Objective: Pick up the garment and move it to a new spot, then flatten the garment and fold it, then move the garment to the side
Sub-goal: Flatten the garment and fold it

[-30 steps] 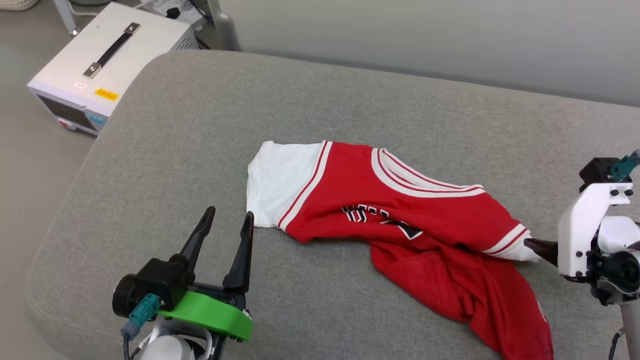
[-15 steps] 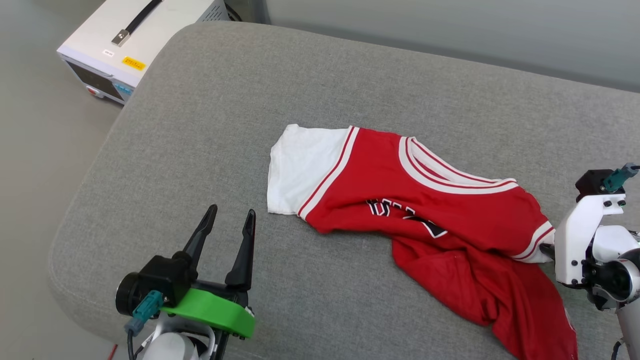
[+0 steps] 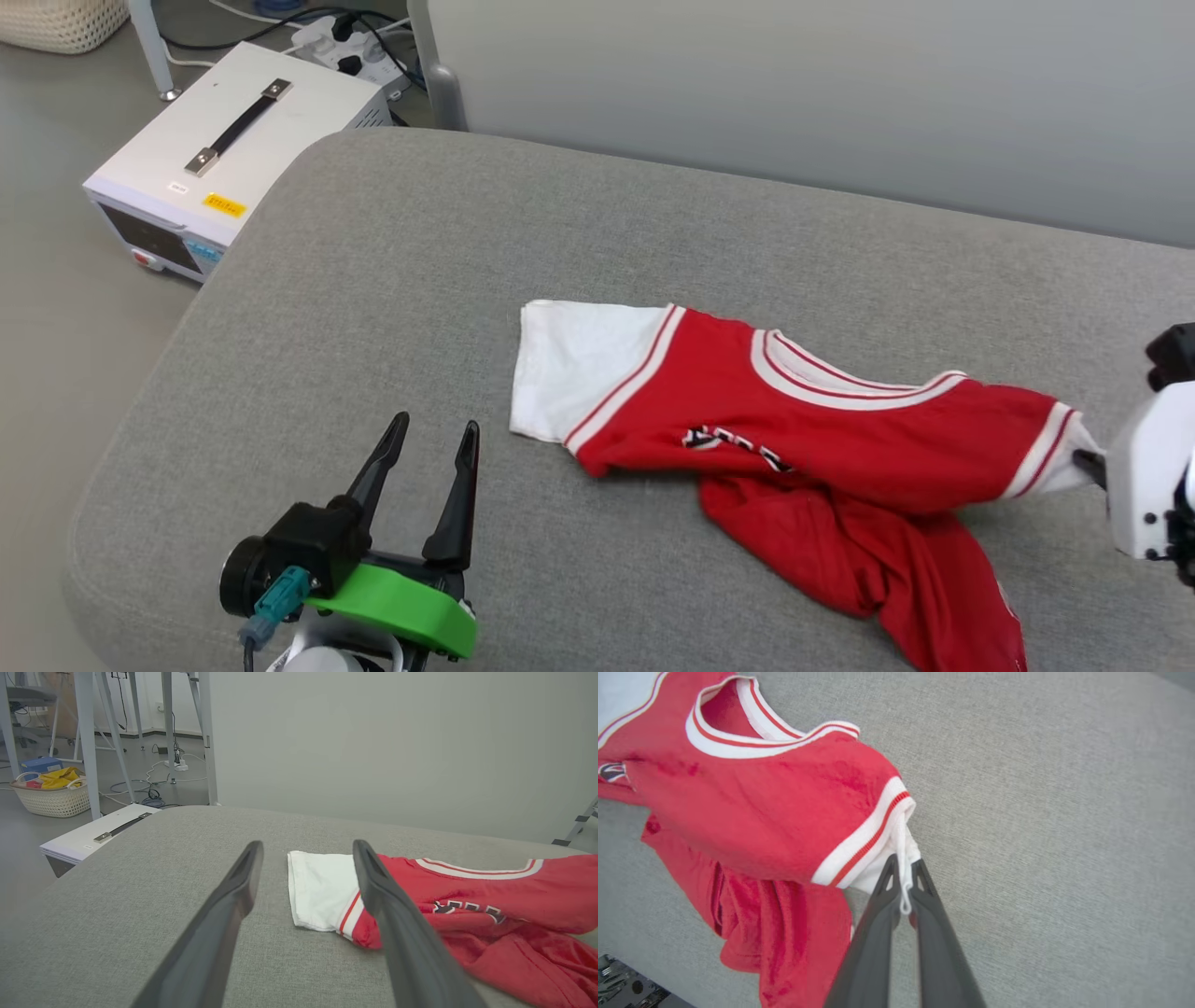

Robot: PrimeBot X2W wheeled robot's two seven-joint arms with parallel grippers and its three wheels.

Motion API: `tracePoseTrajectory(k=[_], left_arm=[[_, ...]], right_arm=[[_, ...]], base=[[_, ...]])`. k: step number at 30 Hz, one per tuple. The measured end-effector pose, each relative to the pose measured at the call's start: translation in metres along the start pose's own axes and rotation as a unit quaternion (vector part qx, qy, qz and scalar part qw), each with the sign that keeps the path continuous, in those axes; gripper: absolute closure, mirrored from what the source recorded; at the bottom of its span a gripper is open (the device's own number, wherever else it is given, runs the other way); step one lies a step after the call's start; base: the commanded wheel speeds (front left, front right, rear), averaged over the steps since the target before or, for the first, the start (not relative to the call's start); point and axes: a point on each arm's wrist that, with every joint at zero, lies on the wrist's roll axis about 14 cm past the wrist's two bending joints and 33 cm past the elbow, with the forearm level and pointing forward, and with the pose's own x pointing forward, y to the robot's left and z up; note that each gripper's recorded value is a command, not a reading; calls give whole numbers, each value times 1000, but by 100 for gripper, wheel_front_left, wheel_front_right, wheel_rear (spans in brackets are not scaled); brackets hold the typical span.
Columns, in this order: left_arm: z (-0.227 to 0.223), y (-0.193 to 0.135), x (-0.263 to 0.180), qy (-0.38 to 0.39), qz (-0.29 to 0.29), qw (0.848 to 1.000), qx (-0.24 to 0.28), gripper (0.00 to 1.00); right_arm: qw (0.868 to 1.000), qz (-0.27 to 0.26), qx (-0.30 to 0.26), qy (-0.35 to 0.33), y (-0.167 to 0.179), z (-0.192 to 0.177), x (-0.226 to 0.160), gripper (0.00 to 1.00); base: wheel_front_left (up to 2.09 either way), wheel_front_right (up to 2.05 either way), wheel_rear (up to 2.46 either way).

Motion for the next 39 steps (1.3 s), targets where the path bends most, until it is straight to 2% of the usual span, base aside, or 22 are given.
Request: tracePoseTrajectory(k=[4, 8, 15, 23, 24, 25, 27, 31, 39], left_arm=[[3, -6, 4, -6, -9, 1000, -2, 0], [-4, -7, 9, 5, -12, 1000, -2, 0], [-16, -4, 26, 22, -10, 1000, 3, 0], [-29, 7, 35, 43, 5, 999, 10, 0], [-30, 9, 34, 46, 9, 999, 12, 0], [-31, 12, 34, 48, 13, 999, 13, 0], [-35, 19, 31, 56, 24, 998, 17, 0], [-32, 18, 30, 51, 21, 998, 16, 0], [-14, 5, 31, 21, 2, 1000, 8, 0]], right_arm=[[999, -52, -13, -9, -34, 8, -25, 100], [995, -95, -17, 18, -61, 2, -27, 100], [982, -174, -37, 69, -115, 9, 1, 100], [976, -194, -28, 98, -138, 1, 57, 100], [976, -193, -32, 94, -138, 2, 65, 78], [977, -191, -36, 87, -136, 4, 72, 0], [980, -181, -46, 65, -128, 9, 92, 0], [982, -178, -54, 38, -124, 14, 92, 0], [980, -163, -69, -93, -107, 60, 61, 0]], base=[[0, 0, 0], [0, 0, 0], [0, 0, 0], [0, 0, 0], [0, 0, 0], [0, 0, 0], [0, 0, 0], [0, 0, 0], [0, 0, 0]])
